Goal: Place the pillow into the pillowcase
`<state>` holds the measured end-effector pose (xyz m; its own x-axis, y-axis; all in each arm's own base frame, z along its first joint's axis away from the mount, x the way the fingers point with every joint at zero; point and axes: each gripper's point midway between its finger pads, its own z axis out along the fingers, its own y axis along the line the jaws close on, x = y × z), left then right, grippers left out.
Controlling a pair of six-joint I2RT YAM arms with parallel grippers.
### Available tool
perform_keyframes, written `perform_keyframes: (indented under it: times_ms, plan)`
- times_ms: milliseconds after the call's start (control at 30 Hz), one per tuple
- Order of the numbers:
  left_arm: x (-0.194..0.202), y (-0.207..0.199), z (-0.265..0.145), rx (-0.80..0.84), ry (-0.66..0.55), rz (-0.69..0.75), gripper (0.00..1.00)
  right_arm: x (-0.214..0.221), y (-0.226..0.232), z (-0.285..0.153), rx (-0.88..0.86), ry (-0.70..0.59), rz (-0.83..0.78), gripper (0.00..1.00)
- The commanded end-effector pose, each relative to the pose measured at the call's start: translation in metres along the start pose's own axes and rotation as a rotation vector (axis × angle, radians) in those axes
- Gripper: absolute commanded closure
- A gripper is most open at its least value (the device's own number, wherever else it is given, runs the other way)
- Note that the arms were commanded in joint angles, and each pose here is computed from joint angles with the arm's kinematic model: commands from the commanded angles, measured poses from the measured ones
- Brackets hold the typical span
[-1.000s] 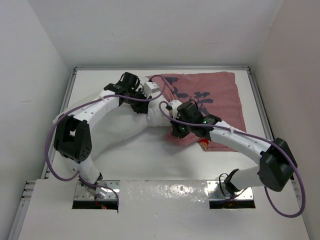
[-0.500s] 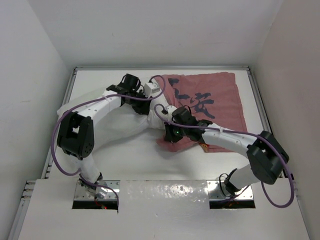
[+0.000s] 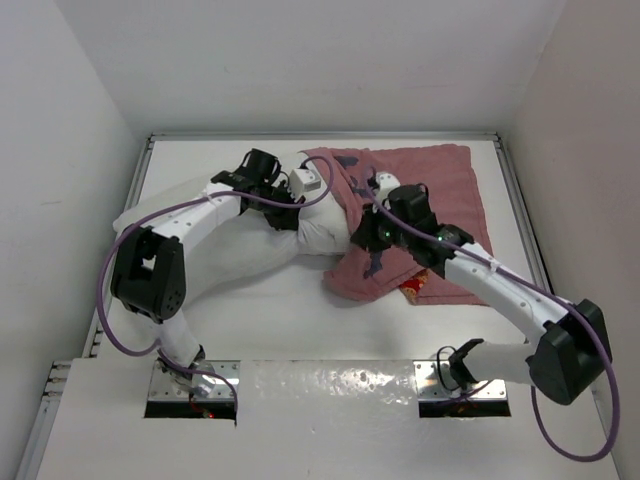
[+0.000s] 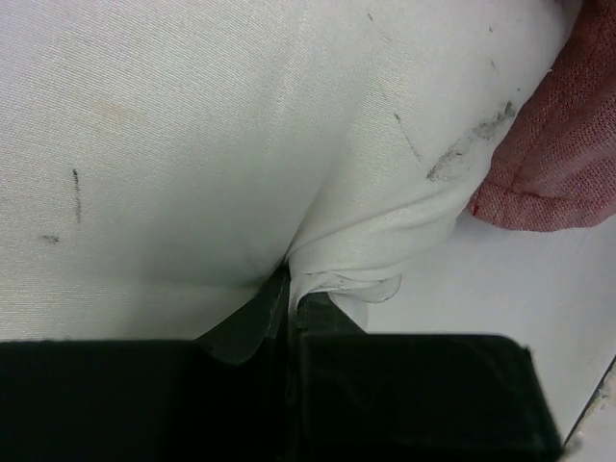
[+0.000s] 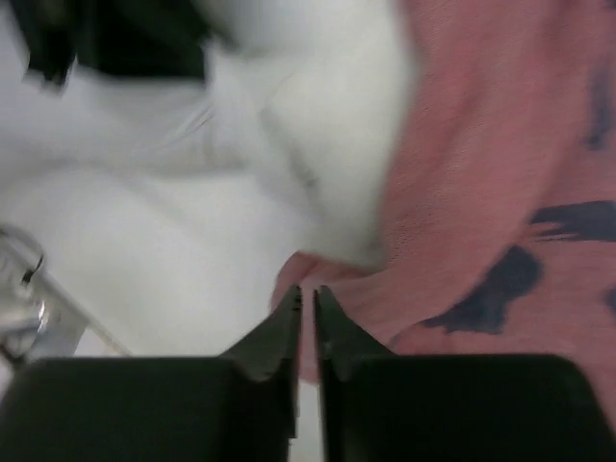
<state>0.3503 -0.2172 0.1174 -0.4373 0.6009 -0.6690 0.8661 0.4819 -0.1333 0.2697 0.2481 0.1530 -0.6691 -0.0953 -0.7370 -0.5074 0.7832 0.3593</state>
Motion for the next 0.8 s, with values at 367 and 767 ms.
perform_keyframes:
  times_ms: [367, 767]
  plan:
    - [-0.008, 0.001, -0.016, -0.053, -0.033, 0.041, 1.0, -0.054, -0.07, 0.044, 0.309, 0.024, -0.035, 0.55]
    - [-0.004, 0.002, -0.017, -0.059, -0.018, 0.045, 1.0, -0.041, -0.079, 0.053, 0.316, 0.071, -0.097, 1.0]
